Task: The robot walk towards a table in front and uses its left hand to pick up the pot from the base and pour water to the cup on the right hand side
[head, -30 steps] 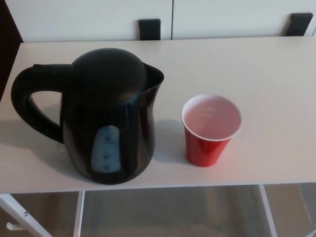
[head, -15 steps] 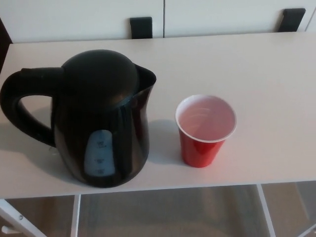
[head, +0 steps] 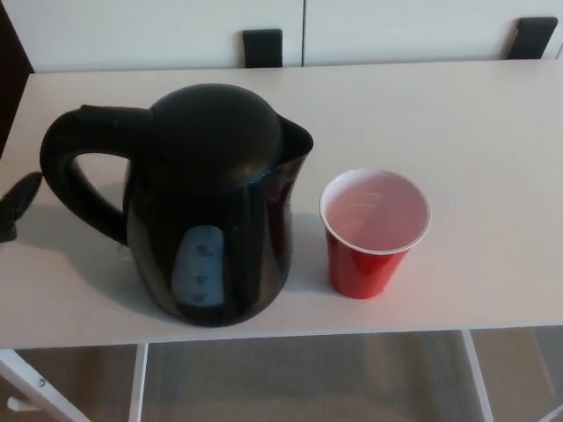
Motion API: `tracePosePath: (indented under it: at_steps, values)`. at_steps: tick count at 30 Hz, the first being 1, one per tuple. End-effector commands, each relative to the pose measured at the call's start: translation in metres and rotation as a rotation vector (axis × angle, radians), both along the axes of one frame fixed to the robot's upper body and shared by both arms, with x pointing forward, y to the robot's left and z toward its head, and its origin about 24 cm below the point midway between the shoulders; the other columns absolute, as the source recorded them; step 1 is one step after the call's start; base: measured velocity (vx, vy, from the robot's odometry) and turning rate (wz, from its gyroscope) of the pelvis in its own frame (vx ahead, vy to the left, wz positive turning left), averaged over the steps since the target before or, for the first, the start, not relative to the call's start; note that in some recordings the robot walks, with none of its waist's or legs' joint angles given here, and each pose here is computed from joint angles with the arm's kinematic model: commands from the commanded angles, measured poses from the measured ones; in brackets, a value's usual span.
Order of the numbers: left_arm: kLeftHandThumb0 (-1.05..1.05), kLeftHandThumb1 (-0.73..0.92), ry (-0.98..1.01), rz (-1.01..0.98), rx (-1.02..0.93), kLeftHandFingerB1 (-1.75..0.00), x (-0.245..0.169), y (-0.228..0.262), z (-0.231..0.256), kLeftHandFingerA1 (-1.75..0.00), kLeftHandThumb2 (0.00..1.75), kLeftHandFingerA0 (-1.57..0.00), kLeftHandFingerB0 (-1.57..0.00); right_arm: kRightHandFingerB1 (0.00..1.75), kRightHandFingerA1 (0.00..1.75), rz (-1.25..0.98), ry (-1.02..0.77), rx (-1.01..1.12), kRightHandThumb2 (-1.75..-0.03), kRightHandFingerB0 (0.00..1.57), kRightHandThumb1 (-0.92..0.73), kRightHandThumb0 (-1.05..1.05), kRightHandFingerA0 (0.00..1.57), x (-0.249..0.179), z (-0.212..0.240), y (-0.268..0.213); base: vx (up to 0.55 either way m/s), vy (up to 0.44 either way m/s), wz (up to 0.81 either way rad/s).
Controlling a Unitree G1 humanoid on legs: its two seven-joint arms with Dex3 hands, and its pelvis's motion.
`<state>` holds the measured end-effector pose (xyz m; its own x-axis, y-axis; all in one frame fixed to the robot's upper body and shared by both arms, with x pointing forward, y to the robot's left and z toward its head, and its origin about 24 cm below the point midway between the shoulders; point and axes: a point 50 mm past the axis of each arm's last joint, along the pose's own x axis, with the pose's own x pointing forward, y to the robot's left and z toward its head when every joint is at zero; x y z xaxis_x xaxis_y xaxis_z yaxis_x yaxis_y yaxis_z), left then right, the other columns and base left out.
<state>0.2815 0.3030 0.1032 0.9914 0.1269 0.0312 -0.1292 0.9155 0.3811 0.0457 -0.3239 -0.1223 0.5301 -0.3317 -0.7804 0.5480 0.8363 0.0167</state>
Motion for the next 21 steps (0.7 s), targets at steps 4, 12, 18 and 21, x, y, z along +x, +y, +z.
tracePosePath:
  at_steps: [4, 12, 18, 21]
  values:
    - [-0.26, 0.34, -0.035, 0.001, 0.078, -0.47, 0.003, 0.000, -0.004, -0.47, 0.87, 0.00, 0.00, 0.52, 0.60, -0.016, -0.010, -0.001, -0.85, 0.25, -0.39, -0.06, 0.39, 0.002, 0.002, -0.006, 0.00, 0.000, 0.00]
    - [-0.26, 0.34, -0.002, -0.008, 0.057, -0.47, -0.001, -0.003, -0.011, -0.47, 0.87, 0.00, 0.00, 0.53, 0.59, 0.016, -0.031, -0.009, -0.85, 0.25, -0.39, -0.08, 0.36, 0.002, 0.004, -0.003, 0.00, 0.000, 0.00]
    - [-0.25, 0.35, -0.004, -0.016, 0.040, -0.47, -0.004, -0.003, -0.011, -0.47, 0.87, 0.00, 0.00, 0.53, 0.59, -0.002, -0.015, -0.003, -0.84, 0.25, -0.38, -0.06, 0.36, 0.002, 0.002, -0.004, 0.00, 0.000, 0.00]
    - [-0.25, 0.37, -0.015, -0.036, 0.064, -0.47, -0.014, 0.003, -0.008, -0.47, 0.88, 0.00, 0.00, 0.53, 0.61, -0.010, -0.016, -0.010, -0.84, 0.26, -0.38, -0.05, 0.40, 0.005, 0.003, -0.005, 0.00, 0.000, 0.00]
